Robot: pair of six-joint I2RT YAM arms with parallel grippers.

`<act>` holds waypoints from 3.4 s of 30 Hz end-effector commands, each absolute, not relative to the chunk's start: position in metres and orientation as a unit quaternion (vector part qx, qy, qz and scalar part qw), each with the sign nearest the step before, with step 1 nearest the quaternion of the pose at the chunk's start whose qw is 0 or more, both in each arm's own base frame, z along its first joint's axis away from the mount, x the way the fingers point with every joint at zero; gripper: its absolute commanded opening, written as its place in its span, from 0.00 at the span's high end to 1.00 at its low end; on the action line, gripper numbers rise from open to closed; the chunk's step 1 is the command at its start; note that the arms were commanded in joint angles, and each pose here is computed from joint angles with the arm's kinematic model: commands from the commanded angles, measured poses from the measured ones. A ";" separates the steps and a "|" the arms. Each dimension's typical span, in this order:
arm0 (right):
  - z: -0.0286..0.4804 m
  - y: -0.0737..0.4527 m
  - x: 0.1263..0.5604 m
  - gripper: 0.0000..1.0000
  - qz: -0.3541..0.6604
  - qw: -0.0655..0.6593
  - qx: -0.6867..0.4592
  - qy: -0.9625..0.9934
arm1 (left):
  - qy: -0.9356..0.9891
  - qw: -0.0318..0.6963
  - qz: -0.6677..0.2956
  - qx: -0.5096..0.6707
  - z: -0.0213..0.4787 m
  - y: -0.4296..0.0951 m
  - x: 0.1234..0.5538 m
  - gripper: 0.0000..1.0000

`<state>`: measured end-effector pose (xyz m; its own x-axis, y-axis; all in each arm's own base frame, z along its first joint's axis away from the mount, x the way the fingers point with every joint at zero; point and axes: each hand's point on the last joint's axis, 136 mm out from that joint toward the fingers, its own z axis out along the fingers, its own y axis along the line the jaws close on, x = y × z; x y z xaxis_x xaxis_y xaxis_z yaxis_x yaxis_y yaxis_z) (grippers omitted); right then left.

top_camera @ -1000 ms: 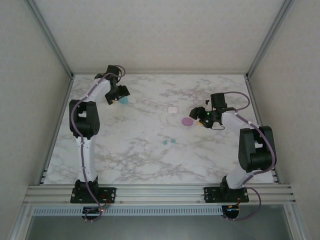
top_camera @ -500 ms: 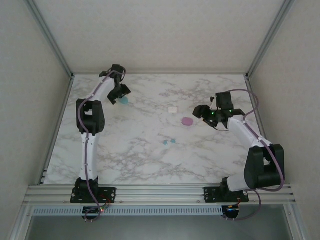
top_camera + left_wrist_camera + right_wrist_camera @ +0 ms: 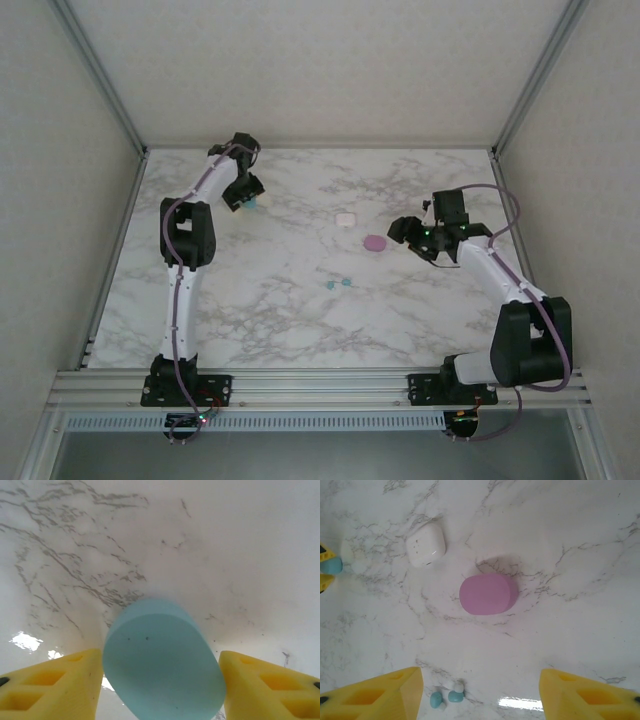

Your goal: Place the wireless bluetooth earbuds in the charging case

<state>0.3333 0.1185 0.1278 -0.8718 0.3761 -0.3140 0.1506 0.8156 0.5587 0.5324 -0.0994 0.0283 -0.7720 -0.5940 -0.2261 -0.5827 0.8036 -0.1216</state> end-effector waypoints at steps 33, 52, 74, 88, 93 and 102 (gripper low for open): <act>0.131 0.122 0.320 0.37 0.285 0.207 0.131 0.927 | 0.957 0.108 -0.048 -0.266 0.051 -0.142 0.409 0.60; 0.142 0.129 0.324 0.38 0.291 0.220 0.111 0.925 | 0.951 0.087 -0.071 -0.287 0.024 -0.211 0.281 0.61; 0.132 0.199 0.323 0.41 0.241 0.254 -0.035 0.936 | 0.935 0.199 -0.106 -0.272 0.095 -0.189 0.295 0.09; 0.086 0.378 0.275 0.42 0.189 0.319 -0.405 0.835 | 0.835 0.448 -0.081 -0.308 0.203 -0.023 0.274 0.00; 0.070 0.396 0.268 0.40 0.182 0.320 -0.441 0.819 | 0.838 0.441 -0.059 -0.316 0.198 -0.010 0.267 0.00; 0.050 0.416 0.264 0.36 0.190 0.304 -0.485 0.798 | 0.848 0.429 -0.061 -0.306 0.191 -0.014 0.274 0.00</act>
<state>0.2618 0.3989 0.0464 -0.4028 -0.6469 -0.6475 -0.8625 0.5051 0.0319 0.2731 -0.0175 0.1918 -0.4346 -0.5905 -0.6800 -0.4672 0.7933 -0.3903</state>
